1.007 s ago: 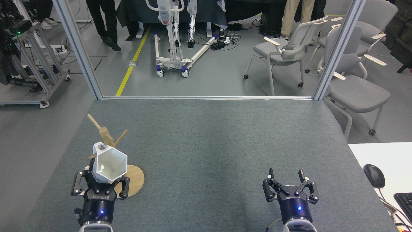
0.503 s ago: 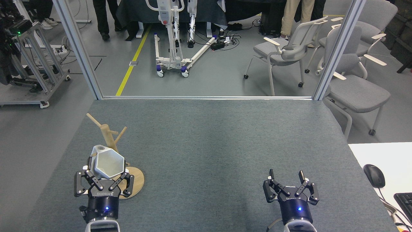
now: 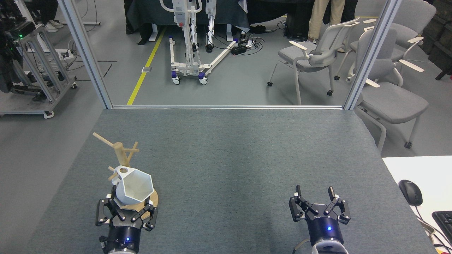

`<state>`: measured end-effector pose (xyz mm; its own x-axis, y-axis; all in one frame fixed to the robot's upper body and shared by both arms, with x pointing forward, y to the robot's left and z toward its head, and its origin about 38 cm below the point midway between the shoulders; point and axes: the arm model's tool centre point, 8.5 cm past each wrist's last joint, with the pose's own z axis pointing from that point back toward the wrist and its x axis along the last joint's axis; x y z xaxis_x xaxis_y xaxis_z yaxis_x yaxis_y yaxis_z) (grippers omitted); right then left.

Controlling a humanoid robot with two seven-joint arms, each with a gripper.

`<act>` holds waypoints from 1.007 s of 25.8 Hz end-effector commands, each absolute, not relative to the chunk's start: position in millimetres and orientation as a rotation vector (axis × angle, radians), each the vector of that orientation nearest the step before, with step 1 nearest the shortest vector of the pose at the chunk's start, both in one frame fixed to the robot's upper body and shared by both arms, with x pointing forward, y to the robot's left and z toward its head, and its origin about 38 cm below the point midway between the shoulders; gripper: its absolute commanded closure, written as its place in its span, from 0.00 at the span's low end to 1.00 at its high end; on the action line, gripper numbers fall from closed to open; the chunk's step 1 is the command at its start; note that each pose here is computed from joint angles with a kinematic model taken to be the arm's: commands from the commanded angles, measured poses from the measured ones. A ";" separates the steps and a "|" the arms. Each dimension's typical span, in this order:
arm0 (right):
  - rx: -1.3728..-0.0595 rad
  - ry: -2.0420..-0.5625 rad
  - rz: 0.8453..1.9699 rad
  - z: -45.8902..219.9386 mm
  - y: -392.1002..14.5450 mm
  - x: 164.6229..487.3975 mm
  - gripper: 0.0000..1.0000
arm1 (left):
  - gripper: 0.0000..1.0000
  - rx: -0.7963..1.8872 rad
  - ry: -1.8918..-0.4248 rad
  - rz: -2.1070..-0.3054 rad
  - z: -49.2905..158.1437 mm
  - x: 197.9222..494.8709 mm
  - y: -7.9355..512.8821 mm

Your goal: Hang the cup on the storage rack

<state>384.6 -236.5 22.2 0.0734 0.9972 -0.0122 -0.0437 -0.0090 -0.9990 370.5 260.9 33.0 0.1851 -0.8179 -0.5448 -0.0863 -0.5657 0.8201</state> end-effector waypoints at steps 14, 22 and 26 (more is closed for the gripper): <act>-1.234 -1.131 1.178 28.6 -237.2 389.8 0.01 | 0.00 1.308 -1.116 -1.710 -24.6 349.1 170.6; -1.238 -1.128 1.172 29.5 -240.0 390.5 0.01 | 0.00 1.015 -1.439 -1.733 -6.4 335.3 80.8; -1.239 -1.129 1.167 30.6 -239.9 391.1 0.01 | 0.00 1.059 -1.597 -1.601 44.6 350.0 49.6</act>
